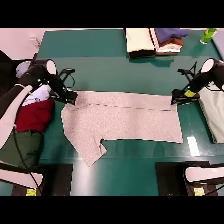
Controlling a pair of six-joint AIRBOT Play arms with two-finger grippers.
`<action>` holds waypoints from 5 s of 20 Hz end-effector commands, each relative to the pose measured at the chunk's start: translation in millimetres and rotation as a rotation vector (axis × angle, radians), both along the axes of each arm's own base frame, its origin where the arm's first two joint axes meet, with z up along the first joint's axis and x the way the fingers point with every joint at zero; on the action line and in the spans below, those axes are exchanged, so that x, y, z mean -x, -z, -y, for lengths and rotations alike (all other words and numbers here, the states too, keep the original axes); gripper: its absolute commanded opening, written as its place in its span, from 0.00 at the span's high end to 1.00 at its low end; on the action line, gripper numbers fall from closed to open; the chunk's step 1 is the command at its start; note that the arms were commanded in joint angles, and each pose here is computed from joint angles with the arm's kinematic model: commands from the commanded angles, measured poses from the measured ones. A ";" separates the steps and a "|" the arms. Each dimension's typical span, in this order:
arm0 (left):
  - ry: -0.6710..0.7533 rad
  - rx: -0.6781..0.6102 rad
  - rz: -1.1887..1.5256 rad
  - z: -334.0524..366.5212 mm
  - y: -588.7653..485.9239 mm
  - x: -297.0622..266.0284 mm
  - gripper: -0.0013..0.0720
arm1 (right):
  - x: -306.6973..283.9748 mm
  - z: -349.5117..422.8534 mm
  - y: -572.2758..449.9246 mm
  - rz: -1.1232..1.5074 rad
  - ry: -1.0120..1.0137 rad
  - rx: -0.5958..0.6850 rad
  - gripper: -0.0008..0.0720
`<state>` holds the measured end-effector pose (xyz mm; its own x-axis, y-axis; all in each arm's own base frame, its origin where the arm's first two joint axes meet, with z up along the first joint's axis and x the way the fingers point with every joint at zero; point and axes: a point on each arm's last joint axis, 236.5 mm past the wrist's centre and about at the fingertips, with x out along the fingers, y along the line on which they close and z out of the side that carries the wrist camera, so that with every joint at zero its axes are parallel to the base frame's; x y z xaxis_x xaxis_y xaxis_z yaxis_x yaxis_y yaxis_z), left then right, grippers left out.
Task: Fold the shirts.
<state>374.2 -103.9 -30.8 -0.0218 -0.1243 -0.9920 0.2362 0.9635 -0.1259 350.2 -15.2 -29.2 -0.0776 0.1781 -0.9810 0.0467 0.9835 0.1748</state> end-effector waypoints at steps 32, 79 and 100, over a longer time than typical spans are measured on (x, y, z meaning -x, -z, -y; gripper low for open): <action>-0.158 0.006 -0.040 21.2 13.7 180.2 0.31 | 161.8 -26.1 47.8 -0.001 0.078 0.054 0.97; -0.104 -0.027 0.480 -5.5 -39.8 -8.5 0.95 | -11.2 -10.7 -17.2 0.129 0.037 0.055 0.97; -0.173 0.134 0.420 34.2 -48.0 -19.2 0.95 | -3.0 12.0 24.2 0.068 0.166 -0.081 0.16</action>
